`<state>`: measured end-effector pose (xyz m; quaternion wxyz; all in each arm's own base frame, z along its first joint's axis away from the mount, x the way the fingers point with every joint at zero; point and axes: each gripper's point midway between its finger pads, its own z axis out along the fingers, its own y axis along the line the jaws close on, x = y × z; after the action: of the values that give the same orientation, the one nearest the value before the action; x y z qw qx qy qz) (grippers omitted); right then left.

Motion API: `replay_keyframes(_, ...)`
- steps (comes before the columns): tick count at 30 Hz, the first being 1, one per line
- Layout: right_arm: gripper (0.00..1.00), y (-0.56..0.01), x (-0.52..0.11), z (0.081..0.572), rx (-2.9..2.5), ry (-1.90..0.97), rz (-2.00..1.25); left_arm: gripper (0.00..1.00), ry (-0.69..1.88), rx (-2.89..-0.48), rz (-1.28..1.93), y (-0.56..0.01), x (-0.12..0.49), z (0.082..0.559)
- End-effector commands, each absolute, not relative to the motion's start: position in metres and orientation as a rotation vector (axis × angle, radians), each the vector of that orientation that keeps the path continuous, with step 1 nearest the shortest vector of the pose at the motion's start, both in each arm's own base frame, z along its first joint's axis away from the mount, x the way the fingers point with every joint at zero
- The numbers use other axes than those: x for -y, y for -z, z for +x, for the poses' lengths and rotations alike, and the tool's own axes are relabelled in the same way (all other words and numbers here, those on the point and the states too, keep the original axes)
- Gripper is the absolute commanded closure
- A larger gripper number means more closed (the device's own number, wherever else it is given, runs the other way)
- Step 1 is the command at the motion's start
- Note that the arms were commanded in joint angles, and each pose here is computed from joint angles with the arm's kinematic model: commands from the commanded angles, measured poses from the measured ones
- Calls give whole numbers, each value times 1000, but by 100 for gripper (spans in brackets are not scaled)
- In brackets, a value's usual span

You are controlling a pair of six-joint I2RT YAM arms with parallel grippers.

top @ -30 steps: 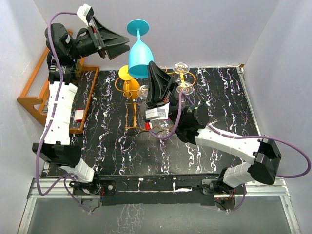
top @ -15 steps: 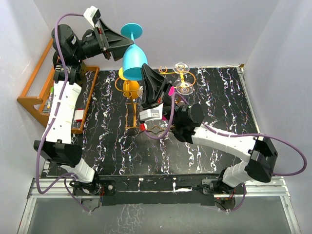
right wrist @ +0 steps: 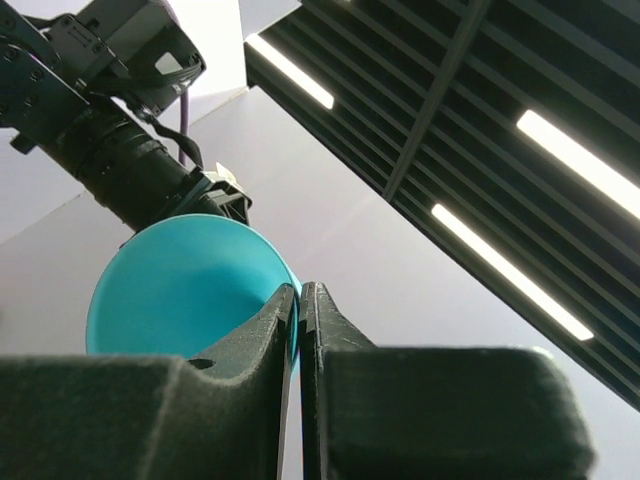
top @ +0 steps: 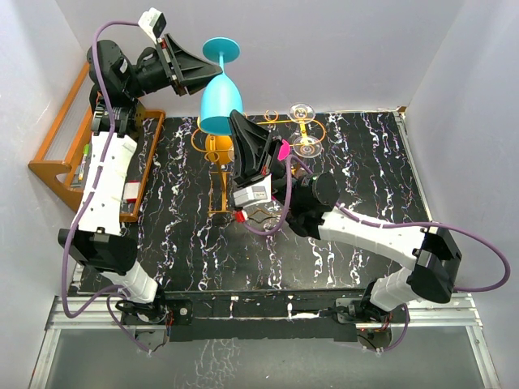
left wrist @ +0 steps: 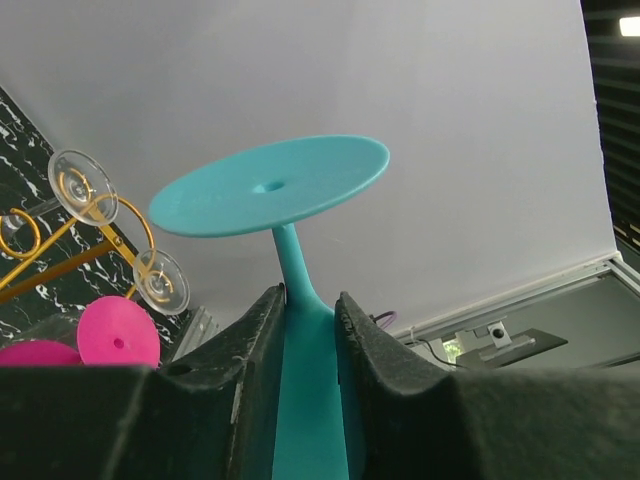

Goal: Place the wine glass upside down on the wine glass rack

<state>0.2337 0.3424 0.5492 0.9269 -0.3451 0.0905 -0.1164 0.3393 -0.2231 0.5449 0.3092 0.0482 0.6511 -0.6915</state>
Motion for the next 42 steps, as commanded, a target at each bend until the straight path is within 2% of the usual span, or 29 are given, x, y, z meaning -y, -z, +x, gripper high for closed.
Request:
replay_keyframes(1, 92, -566, -333, 216, -144, 146, -657, 78, 1846, -1670, 240, -565, 224, 315)
replay_keyframes(4, 92, -560, -338, 211, -134, 96, -686, 79, 1855, -1661, 258, -569, 224, 311)
replay_keyframes(12, 92, -547, -348, 212, -127, 103, -745, 61, 1863, -1649, 310, -576, 225, 298)
replay_keyframes(15, 92, -548, -347, 217, -139, 133, -735, 70, 1858, -1642, 328, -578, 225, 293)
replay_keyframes(16, 92, -548, -347, 218, -145, 141, -734, 76, 1856, -1640, 333, -578, 225, 292)
replay_keyframes(18, 92, -547, -347, 223, -158, 165, -737, 96, 1849, -1631, 345, -580, 224, 290)
replay_keyframes(19, 92, -546, -347, 224, -162, 172, -738, 100, 1846, -1627, 352, -581, 224, 289)
replay_keyframes(24, 92, -535, -349, 221, -185, 100, -758, 100, 1796, -1535, 466, -601, 221, 268)
replay_keyframes(28, 91, -525, -350, 209, -196, -23, -798, 100, 1604, -1411, 648, -619, 216, 239)
replay_keyframes(33, 72, -510, -355, 196, -222, -131, -905, 100, 1309, -1281, 790, -620, 206, 215)
replay_keyframes(35, 58, -503, -355, 192, -239, -160, -939, 100, 1234, -1279, 807, -612, 203, 214)
replay_keyframes(38, 57, -495, -353, 189, -267, -182, -984, 100, 1160, -1272, 840, -599, 199, 201)
replay_keyframes(39, 52, -493, -352, 188, -276, -189, -995, 100, 1142, -1273, 855, -593, 198, 198)
replay_keyframes(42, 25, -486, -346, 181, -306, -234, -1026, 100, 1080, -1288, 898, -574, 195, 194)
